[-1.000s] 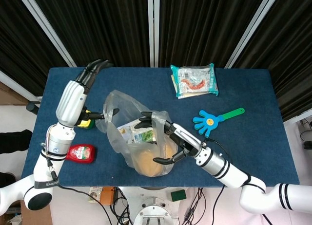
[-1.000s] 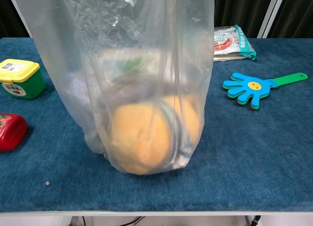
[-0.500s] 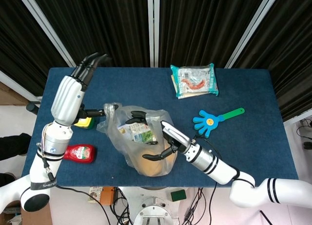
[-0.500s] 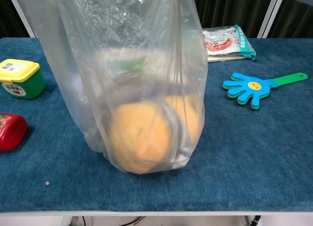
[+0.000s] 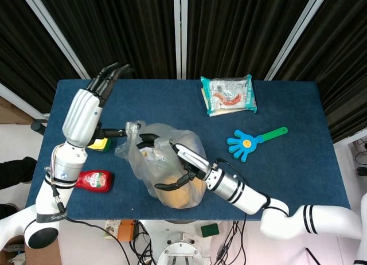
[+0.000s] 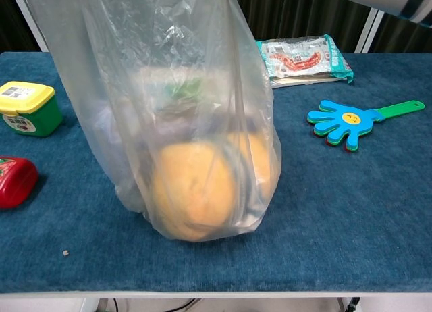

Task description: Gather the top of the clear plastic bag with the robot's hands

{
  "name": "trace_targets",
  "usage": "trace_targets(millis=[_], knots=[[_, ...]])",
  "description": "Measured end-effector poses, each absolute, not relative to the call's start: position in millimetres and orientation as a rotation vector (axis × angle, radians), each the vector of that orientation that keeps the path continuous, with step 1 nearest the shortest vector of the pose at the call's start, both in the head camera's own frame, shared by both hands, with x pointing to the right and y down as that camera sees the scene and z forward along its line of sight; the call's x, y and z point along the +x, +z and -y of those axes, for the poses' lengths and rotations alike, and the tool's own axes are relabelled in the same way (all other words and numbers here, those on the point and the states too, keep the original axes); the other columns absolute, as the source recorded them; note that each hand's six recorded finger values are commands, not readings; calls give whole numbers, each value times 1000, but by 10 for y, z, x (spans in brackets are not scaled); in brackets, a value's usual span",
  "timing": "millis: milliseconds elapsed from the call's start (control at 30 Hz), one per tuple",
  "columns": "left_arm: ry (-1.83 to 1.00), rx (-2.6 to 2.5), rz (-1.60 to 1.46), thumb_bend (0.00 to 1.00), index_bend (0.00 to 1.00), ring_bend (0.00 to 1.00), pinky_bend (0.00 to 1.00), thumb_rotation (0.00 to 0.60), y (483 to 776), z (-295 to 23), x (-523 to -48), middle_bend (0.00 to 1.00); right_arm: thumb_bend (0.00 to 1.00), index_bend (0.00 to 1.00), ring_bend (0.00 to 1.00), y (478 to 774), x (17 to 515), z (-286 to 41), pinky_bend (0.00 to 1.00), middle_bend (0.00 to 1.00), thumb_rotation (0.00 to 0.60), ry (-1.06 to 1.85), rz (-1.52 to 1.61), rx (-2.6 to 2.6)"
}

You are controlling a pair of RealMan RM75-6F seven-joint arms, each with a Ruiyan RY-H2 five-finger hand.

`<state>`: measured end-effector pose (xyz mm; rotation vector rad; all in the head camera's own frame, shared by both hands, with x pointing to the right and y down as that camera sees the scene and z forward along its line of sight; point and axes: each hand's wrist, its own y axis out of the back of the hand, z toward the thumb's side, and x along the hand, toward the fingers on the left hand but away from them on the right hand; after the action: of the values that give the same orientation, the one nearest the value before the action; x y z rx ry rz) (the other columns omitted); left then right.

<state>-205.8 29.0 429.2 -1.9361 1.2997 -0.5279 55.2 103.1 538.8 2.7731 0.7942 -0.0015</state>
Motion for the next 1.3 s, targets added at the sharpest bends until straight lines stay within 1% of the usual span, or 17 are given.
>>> trace_targets(millis=[300, 767, 1000, 1300], knots=[[-542, -1913, -1273, 69, 80, 81, 202, 600, 4273, -284, -2011, 171, 214, 75, 13, 5414, 425, -995, 76, 129, 600, -16, -779, 2772], [-582, -1879, -1193, 70, 80, 81, 202, 600, 4172, -315, -1780, 171, 214, 75, 14, 5428, 177, -917, 87, 128, 600, 16, -758, 2701], [-611, -1875, -1168, 68, 81, 81, 202, 600, 4134, -284, -1711, 171, 213, 73, 13, 5490, 66, -948, 87, 125, 600, -6, -727, 2705], [-656, -1870, -1125, 61, 83, 81, 202, 600, 4113, -218, -1598, 171, 211, 74, 17, 5415, -79, -953, 94, 133, 600, 22, -675, 2680]])
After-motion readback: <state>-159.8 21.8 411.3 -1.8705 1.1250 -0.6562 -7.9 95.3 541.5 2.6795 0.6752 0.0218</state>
